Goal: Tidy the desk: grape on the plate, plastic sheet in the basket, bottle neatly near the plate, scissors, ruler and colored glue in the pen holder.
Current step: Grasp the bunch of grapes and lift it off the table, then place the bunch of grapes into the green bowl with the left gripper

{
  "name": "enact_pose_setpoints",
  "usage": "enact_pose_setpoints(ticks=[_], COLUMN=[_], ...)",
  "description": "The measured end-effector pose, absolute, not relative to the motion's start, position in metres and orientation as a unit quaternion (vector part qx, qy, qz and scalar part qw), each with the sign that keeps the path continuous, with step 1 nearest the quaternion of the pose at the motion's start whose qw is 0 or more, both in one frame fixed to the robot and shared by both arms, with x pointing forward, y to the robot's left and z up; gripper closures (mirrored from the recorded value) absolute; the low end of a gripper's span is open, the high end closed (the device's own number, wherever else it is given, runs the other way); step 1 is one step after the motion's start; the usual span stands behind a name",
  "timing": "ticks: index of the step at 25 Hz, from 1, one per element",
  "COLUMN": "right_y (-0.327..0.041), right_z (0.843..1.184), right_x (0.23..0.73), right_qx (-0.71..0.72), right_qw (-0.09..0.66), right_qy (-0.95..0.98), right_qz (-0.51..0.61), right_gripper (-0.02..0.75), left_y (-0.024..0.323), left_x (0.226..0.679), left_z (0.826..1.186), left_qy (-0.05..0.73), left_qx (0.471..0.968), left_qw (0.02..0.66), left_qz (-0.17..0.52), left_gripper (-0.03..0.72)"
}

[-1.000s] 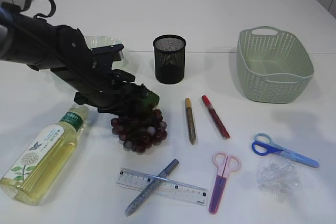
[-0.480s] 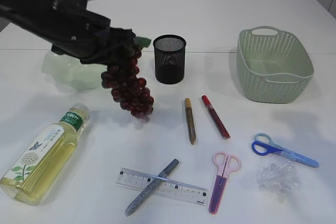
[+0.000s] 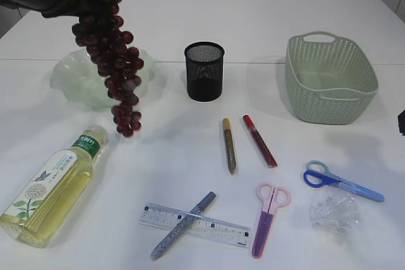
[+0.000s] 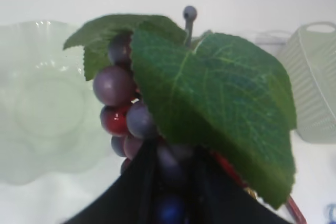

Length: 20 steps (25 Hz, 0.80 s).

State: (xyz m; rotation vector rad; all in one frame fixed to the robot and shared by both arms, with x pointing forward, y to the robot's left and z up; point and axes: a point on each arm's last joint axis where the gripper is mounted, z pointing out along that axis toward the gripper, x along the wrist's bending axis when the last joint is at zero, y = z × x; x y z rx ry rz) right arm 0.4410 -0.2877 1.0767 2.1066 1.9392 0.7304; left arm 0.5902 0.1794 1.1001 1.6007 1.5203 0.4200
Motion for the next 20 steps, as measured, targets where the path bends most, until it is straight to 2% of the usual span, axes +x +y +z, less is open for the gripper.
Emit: enact_pose_setpoints(ticks=[6, 10, 14, 20], right_y=[-0.288, -0.288, -0.288, -0.289], right_z=[1.077, 1.077, 1.077, 1.077], right_x=[0.441, 0.441, 0.441, 0.441], right_qx=[0.71, 0.71, 0.71, 0.709], right_qw=[0.093, 0.093, 0.093, 0.097], right_qy=[0.653, 0.653, 0.653, 0.655], right_qz=[0.246, 0.246, 0.246, 0.242], right_gripper=[0.161, 0.161, 0.161, 0.16], left_y=[0.201, 0.212, 0.219, 0.227], left_x=[0.613, 0.631, 0.651, 0.68], left_z=[1.144, 1.157, 1.149, 1.111], left_qy=[0.601, 0.598, 0.604, 0.62], left_qx=[0.59, 0.566, 0.553, 0.544], left_qw=[0.489, 0.509, 0.51, 0.495], left_qz=[0.226, 0.251, 0.263, 0.273], left_gripper=[0.578, 0.578, 0.578, 0.578])
